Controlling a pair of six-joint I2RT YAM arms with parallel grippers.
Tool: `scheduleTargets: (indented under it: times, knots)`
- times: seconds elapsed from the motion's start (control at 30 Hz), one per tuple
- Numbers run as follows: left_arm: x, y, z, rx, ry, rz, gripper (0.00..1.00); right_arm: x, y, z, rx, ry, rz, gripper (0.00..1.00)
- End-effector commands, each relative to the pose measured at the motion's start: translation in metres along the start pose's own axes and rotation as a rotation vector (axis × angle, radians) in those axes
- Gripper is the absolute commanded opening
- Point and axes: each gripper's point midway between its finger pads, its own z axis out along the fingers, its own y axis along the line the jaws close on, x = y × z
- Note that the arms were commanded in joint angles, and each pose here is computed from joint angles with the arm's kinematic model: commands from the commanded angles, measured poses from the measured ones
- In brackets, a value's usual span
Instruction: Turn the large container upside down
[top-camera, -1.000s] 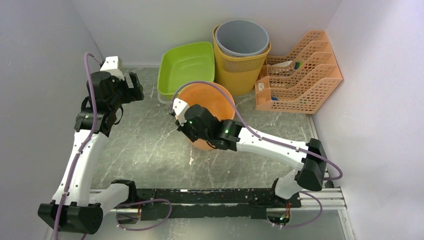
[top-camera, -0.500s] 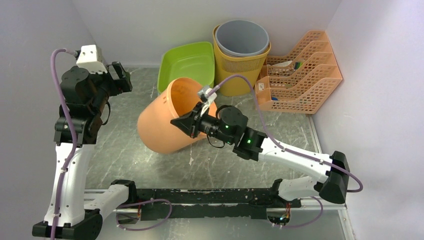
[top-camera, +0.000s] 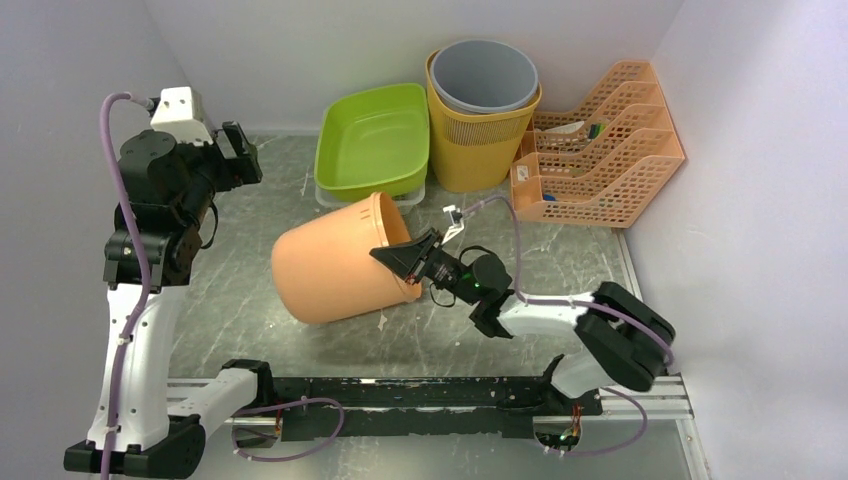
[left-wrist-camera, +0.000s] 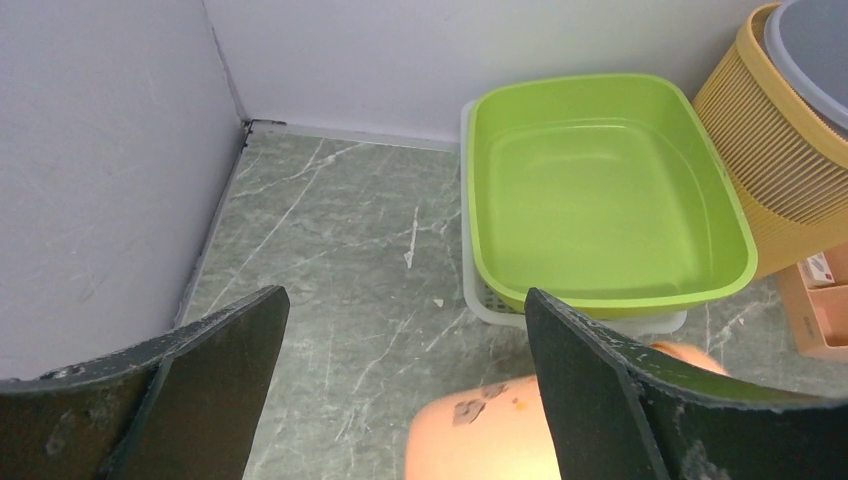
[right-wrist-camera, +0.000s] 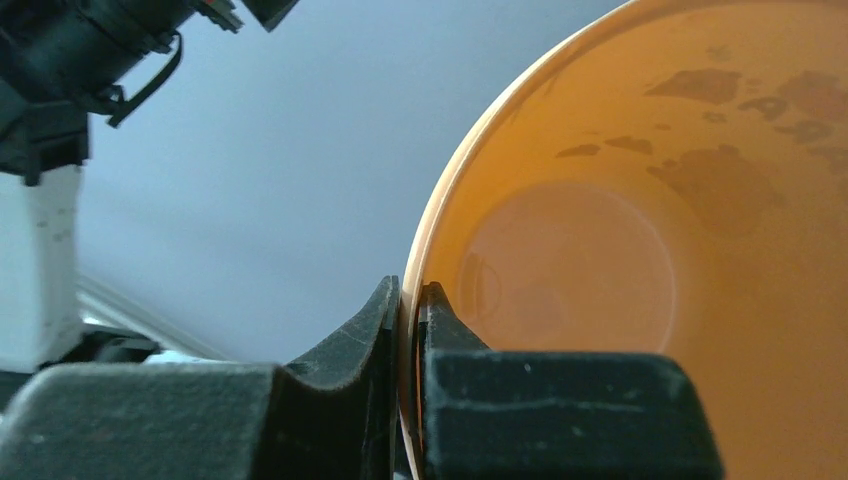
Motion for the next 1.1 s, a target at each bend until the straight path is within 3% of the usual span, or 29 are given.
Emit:
scheduleTargets:
  times: [0.0, 0.13, 0.6, 0.83, 1.07]
  knots:
    - [-0.018, 0.002, -0.005, -0.006, -0.041, 0.003, 1.0, -0.031, 0.068, -0.008, -0.352, -0.117, 0.202, 0.0]
    - [-0.023, 0.0, -0.004, 0.004, -0.041, 0.009, 0.99, -0.023, 0.065, 0.0, -0.423, -0.106, 0.347, 0.0]
    - [-0.031, 0.005, -0.004, -0.022, -0.036, 0.037, 0.99, -0.025, 0.07, 0.042, -0.485, -0.101, 0.489, 0.0]
    - [-0.03, 0.008, -0.005, -0.038, -0.034, 0.048, 0.99, 0.007, -0.012, 0.039, -0.255, -0.08, 0.701, 0.0]
    - [-0.028, 0.01, -0.003, -0.047, -0.022, 0.058, 0.99, 0.024, -0.056, 0.02, -0.121, -0.057, 0.712, 0.0]
